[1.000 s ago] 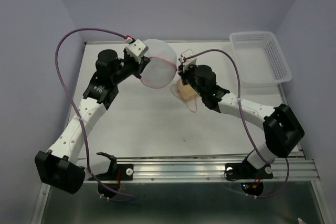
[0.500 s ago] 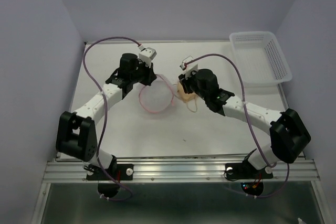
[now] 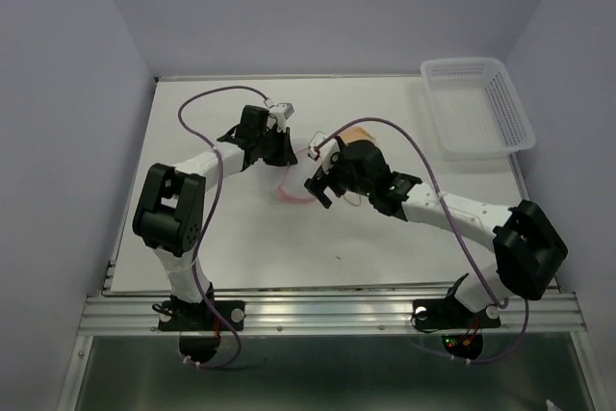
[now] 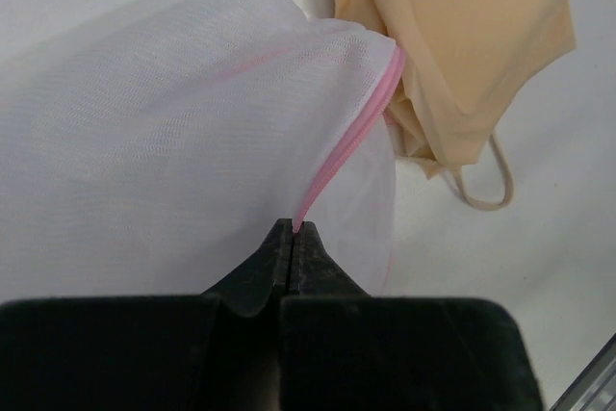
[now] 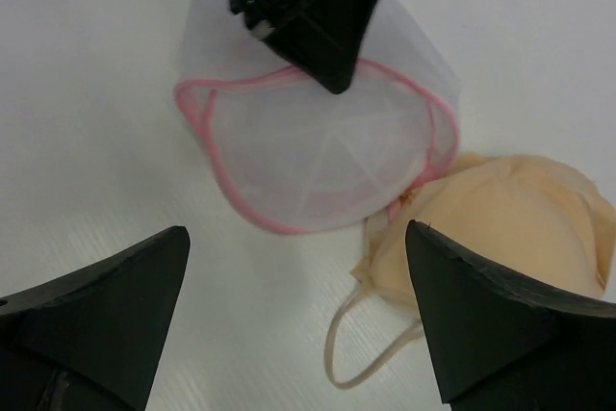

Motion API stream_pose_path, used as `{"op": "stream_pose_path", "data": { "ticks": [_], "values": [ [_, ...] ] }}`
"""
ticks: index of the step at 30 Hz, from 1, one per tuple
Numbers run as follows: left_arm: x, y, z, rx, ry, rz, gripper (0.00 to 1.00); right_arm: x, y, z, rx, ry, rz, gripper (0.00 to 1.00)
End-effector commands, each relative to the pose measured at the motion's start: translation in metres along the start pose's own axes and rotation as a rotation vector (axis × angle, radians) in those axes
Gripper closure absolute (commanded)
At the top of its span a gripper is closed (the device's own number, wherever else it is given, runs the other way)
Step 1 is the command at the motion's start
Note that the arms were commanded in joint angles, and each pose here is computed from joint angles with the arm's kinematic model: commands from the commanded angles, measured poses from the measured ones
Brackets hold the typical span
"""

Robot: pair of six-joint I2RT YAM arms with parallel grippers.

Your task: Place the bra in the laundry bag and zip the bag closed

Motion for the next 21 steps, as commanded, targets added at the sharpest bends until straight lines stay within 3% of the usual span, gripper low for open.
{"op": "stream_pose_path", "data": {
  "ticks": [1,8,11,16,21],
  "values": [
    [-0.017,0.045,-0.019,-0.125,-0.038,0.028,1.0,0.03,-0.001,0.017,0.026,0.108,-0.113,0.0],
    [-0.019,0.042,-0.017,-0.12,-0.055,0.026,1.0,0.042,-0.028,0.052,0.126,0.141,-0.192,0.0],
    [-0.017,0.038,-0.011,-0.102,-0.058,0.011,1.0,0.047,-0.032,0.062,0.109,0.132,-0.21,0.0],
    [-0.013,0.028,0.001,-0.066,-0.07,-0.011,1.0,0.028,-0.045,0.083,0.096,-0.031,-0.243,0.0],
    [-0.015,0.026,0.003,-0.062,-0.088,-0.008,1.0,0.027,-0.049,0.091,0.067,-0.038,-0.259,0.0]
  ]
}}
Point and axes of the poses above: each gripper's point midway between its finger pads, its own z axis out along the fingers, its own x axis along the line the jaws close on, y = z × x, the point moved 3 cm from there along -z, back along the fingers, and after that the axes turned 10 degrees about z, right-handed, at the moved point
